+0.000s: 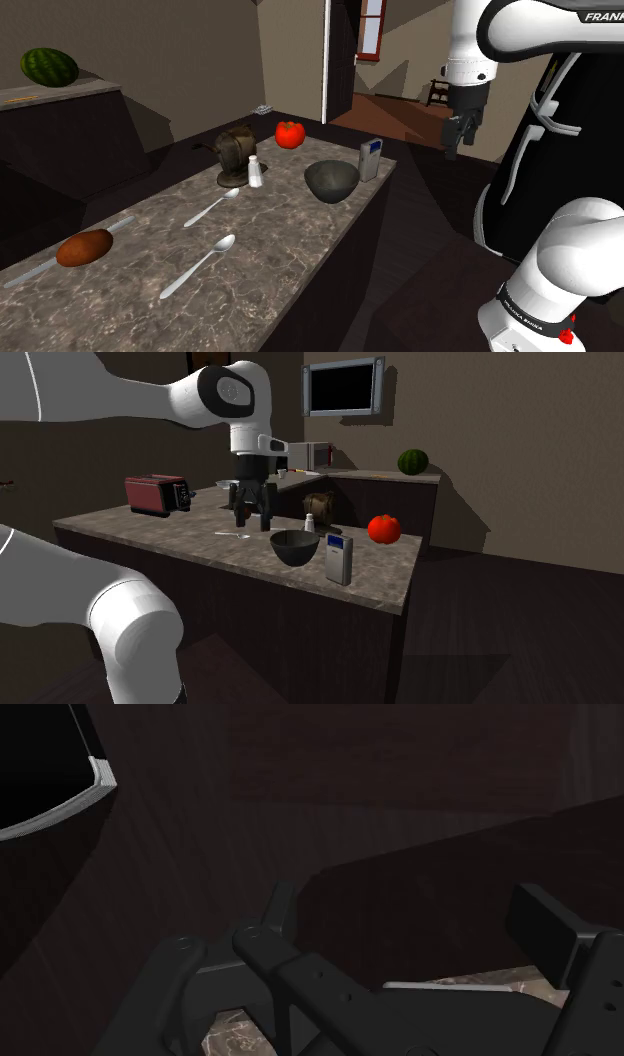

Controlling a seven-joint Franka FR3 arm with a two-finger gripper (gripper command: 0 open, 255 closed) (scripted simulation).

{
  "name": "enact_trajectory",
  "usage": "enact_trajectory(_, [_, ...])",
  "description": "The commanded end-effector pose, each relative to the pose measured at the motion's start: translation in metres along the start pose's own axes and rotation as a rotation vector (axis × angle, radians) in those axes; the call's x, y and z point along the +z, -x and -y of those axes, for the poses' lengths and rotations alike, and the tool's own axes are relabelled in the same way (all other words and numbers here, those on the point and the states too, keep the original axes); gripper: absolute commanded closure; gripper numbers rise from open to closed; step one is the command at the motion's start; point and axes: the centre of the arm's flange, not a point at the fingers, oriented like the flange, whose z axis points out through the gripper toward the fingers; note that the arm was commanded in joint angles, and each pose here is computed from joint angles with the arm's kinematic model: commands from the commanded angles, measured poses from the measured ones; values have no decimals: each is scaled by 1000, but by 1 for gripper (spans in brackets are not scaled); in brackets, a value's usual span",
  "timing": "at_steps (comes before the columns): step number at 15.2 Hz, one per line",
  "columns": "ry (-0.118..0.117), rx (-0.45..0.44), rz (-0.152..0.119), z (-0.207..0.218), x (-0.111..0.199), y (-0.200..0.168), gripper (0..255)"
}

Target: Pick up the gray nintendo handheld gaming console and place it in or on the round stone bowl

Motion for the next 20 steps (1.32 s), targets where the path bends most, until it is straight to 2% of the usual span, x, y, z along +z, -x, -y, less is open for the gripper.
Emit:
enact_trajectory(1, [0, 0, 0, 0, 0, 0, 0])
enact_trajectory(10, [-83, 382, -12, -4, 19, -112, 0])
enact_trajectory(20, [-174, 806, -25, -55, 42, -225, 0])
